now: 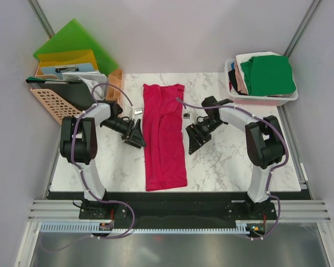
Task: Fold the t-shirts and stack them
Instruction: Rotate the tshirt 90 degrees, then grab the bottom of the folded rectangular tshirt with right arm
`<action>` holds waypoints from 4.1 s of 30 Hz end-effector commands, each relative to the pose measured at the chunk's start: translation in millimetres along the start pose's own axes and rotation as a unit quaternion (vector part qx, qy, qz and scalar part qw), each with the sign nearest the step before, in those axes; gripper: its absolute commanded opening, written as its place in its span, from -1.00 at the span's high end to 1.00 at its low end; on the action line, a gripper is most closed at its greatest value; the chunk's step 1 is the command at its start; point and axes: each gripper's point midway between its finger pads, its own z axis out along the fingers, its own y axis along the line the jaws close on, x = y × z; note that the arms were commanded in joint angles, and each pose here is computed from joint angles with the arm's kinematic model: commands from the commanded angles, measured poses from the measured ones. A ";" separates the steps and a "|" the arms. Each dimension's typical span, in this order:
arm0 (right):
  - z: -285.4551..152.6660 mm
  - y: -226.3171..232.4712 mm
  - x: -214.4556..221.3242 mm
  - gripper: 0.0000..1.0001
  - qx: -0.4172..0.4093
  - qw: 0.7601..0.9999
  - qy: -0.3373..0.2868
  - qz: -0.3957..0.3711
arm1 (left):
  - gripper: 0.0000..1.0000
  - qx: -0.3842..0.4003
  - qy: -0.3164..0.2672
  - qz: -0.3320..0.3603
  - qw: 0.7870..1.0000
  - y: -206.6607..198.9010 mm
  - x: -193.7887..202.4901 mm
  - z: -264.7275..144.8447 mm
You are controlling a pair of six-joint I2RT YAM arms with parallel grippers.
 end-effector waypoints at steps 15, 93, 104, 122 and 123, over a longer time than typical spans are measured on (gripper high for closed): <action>-28.1 23.0 43.7 -0.64 -0.003 0.998 -0.020 -0.063 | -0.57 -0.138 -0.071 0.158 0.975 -9.6 4.8 -15.3; 171.9 143.9 56.6 -0.47 0.083 0.872 0.137 -0.463 | -0.74 -0.660 -0.353 0.234 0.621 -4.0 18.3 -217.1; 171.4 145.7 47.5 -0.45 0.080 0.871 0.127 -0.467 | -0.74 -0.660 -0.342 0.232 0.628 3.1 20.9 -212.0; 160.7 107.5 15.0 -0.35 0.114 0.879 0.111 -0.449 | -0.74 -0.660 -0.339 0.236 0.628 3.9 27.1 -209.2; 161.6 106.5 17.1 -0.35 0.113 0.879 0.114 -0.448 | -0.74 -0.660 -0.341 0.237 0.626 2.5 26.6 -210.2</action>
